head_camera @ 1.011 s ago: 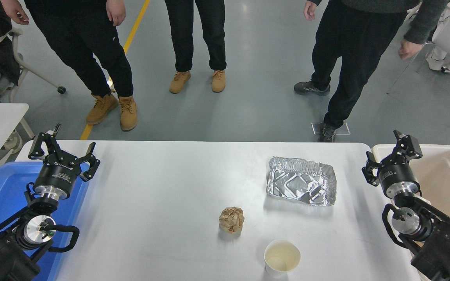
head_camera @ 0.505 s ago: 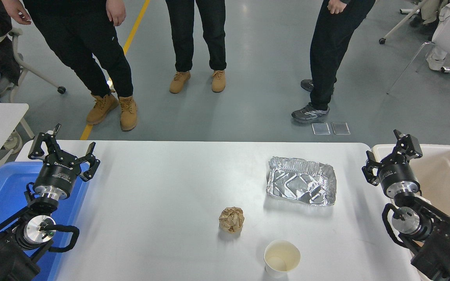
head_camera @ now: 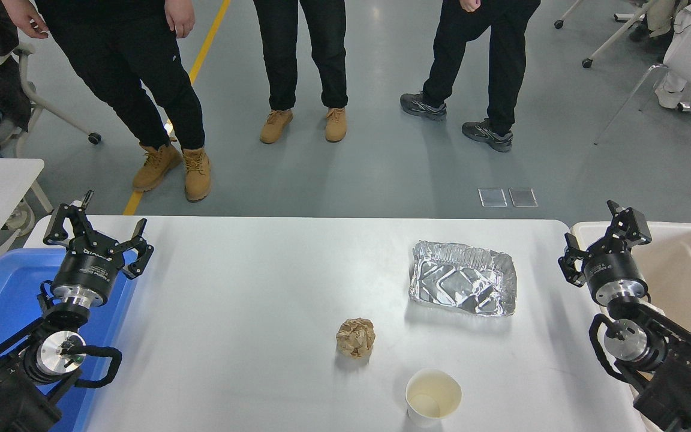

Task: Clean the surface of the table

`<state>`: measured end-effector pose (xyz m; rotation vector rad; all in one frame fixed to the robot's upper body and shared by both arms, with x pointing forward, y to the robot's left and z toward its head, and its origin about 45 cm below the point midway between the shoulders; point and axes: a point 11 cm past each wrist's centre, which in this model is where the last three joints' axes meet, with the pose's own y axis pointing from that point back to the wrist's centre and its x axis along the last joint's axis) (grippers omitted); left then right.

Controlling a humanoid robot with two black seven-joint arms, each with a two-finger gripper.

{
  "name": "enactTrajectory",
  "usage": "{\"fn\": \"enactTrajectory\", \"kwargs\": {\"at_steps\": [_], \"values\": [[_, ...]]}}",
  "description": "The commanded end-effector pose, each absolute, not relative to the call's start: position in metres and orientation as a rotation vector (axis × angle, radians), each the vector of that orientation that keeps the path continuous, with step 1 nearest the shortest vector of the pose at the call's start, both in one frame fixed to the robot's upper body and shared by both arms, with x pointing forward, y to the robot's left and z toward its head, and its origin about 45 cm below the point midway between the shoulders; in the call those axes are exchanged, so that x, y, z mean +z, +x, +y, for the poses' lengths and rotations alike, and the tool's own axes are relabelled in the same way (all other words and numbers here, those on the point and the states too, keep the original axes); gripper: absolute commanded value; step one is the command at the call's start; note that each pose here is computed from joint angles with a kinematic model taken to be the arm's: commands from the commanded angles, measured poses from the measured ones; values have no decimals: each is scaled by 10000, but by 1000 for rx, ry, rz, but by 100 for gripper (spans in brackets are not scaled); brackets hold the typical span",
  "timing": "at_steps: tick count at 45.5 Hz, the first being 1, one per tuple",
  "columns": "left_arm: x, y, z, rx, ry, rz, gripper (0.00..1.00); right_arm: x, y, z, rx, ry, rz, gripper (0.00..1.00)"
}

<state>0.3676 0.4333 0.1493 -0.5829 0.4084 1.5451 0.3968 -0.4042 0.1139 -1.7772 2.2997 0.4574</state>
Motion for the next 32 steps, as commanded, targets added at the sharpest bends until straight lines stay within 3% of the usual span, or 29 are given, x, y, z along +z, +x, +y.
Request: {"fn": "enactTrajectory", "kwargs": {"at_steps": [1,32], "values": [[1493,3677,4329,1544,-582,409,99,1139,3968,-4037,459,-1779,2297,99],[1495,3678,4332,1544,-584,408,99,1149,3972,-4125,442,-1784,2317,100]]}}
